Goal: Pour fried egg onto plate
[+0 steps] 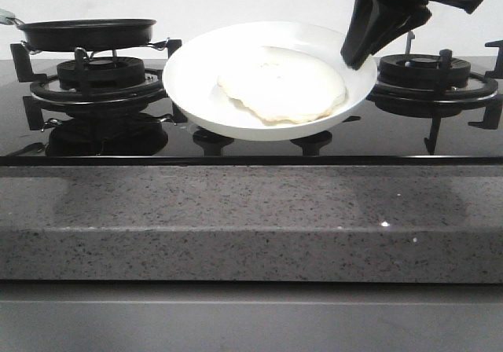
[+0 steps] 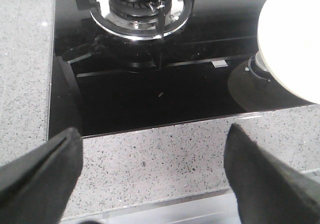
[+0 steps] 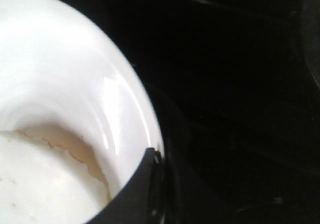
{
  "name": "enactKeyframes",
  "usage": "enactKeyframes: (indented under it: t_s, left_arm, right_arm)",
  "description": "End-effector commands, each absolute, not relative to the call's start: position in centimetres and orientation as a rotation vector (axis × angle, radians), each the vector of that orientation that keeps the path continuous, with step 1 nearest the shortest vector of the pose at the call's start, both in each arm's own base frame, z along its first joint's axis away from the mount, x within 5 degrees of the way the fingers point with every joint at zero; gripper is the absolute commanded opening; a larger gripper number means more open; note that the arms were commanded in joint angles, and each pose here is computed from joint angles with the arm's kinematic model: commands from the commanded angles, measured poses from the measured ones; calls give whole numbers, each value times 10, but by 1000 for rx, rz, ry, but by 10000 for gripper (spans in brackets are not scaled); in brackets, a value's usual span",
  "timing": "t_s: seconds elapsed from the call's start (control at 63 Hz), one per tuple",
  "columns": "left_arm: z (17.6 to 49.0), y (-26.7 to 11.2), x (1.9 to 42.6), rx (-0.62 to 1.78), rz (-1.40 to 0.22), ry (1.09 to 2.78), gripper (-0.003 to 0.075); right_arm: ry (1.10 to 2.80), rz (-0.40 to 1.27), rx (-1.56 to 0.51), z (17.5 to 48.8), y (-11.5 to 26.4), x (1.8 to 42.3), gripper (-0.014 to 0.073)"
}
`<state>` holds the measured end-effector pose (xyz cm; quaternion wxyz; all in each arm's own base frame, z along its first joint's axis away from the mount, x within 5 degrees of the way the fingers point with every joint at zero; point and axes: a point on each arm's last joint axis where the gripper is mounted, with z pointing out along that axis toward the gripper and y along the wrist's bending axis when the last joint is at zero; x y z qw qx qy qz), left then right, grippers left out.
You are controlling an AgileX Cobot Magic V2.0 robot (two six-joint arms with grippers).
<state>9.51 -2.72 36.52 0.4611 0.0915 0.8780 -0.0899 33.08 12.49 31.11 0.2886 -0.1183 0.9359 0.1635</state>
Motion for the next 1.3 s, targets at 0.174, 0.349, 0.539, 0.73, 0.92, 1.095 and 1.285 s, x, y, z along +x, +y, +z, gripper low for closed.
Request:
enactKeyframes:
  t_s: [0.174, 0.349, 0.539, 0.73, 0.92, 1.095, 1.285]
  left_arm:
    - [378, -29, 97, 213, -254, 2067, 566]
    - [378, -29, 97, 213, -254, 2067, 566]
    - [379, -29, 98, 212, -255, 2061, 566]
    - [379, -30, 97, 210, -268, 2061, 566]
    - [379, -31, 97, 206, -285, 2062, 566]
    - [379, -31, 97, 206, -287, 2062, 566]
    - [379, -31, 97, 206, -287, 2064, 566]
  right_arm:
    - [2327, 459, -297, 355, 123, 329, -117]
    - [2246, 467, -244, 382, 112, 342, -117]
    - [2212, 540, -143, 389, 104, 371, -117]
    - [2224, 557, -105, 374, 104, 402, -117]
    - [2262, 558, -89, 349, 108, 425, -117]
    - [2309, 552, -78, 326, 110, 436, -117]
    - [2329, 550, -76, 317, 111, 440, -79]
